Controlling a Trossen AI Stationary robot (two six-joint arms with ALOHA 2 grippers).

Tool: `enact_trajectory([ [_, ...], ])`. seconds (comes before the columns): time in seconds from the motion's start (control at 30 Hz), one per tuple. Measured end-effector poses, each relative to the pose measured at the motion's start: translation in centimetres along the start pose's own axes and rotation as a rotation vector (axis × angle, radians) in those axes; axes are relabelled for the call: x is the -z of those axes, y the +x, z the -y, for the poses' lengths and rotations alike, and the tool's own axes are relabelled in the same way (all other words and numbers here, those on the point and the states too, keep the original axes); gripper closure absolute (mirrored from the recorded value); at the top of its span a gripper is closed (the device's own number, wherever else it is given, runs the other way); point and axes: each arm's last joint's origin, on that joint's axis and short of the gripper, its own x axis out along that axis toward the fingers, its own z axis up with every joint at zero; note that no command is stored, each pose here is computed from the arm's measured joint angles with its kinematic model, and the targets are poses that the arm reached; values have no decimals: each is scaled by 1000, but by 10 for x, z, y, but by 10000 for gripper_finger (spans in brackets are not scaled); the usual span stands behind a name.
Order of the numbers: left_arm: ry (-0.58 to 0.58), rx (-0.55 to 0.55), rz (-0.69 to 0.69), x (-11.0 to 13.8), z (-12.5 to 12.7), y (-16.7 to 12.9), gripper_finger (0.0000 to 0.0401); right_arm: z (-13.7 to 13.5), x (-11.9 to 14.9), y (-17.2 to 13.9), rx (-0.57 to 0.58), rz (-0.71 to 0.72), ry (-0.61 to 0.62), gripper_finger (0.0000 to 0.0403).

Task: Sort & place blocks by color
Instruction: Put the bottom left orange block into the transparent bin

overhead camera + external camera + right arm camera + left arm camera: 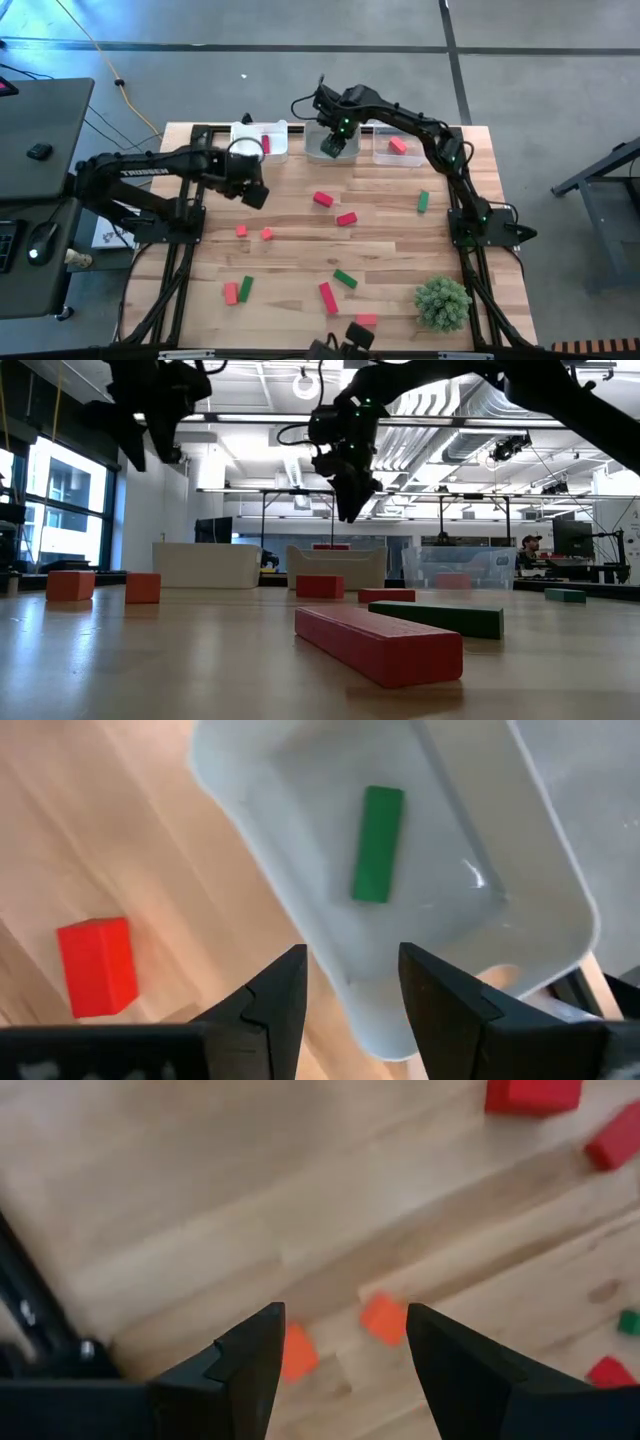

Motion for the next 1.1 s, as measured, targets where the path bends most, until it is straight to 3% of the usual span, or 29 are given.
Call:
enact_trajectory([
  [0.5,-104,-37,-73,74,17,-11,201,-51,8,-3,4,-50,-96,254],
  [0.83,-260,-12,-98,125,18,-22,201,-55,13,-3,4,-90,-151,254],
  [1.1,-312,-7,-120,155,13,-28,201,-55,14,-3,4,-100,-181,254],
])
